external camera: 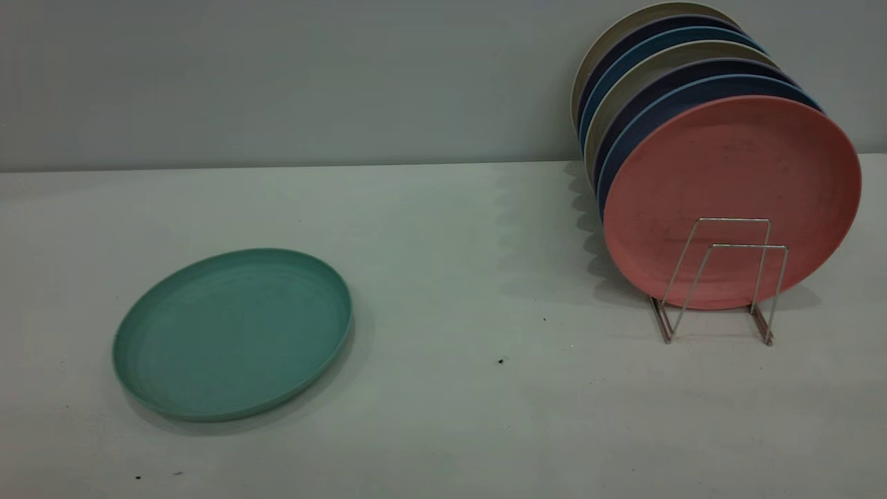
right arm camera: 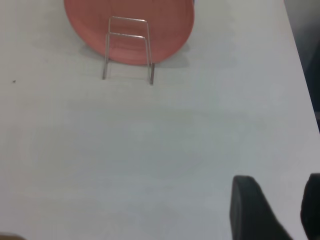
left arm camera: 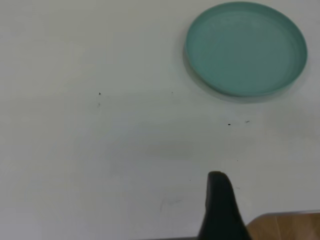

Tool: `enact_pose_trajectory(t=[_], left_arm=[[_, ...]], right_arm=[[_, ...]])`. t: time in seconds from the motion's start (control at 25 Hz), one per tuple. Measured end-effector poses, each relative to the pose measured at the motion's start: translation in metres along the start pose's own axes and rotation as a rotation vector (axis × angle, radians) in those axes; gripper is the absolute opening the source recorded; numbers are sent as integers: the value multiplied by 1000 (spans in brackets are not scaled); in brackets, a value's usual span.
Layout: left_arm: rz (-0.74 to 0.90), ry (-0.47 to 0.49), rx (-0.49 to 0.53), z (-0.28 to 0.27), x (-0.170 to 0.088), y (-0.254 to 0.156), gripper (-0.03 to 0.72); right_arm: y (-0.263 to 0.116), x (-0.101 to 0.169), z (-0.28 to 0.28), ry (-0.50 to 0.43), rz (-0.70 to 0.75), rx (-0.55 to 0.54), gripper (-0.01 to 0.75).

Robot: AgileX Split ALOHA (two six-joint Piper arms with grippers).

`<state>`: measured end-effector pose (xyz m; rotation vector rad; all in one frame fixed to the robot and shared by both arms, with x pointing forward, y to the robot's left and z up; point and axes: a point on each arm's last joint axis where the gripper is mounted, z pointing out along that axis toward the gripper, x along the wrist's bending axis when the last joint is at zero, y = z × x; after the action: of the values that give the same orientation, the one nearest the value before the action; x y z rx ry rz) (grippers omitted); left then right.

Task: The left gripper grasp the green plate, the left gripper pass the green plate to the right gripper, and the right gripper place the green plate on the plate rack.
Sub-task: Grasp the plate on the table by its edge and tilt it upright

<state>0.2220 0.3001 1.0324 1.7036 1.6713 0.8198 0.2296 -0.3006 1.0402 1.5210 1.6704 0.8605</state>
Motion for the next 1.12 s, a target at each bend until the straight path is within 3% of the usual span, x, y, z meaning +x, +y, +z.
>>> enact_pose_trajectory(t=[0.84, 1.12], left_arm=[[0, 0, -3, 0, 0, 0, 526], [-12, 3, -240, -4, 1, 27, 526]], right_arm=[[0, 0, 0, 0, 0, 0, 267], [2, 0, 0, -1, -33, -16, 267]])
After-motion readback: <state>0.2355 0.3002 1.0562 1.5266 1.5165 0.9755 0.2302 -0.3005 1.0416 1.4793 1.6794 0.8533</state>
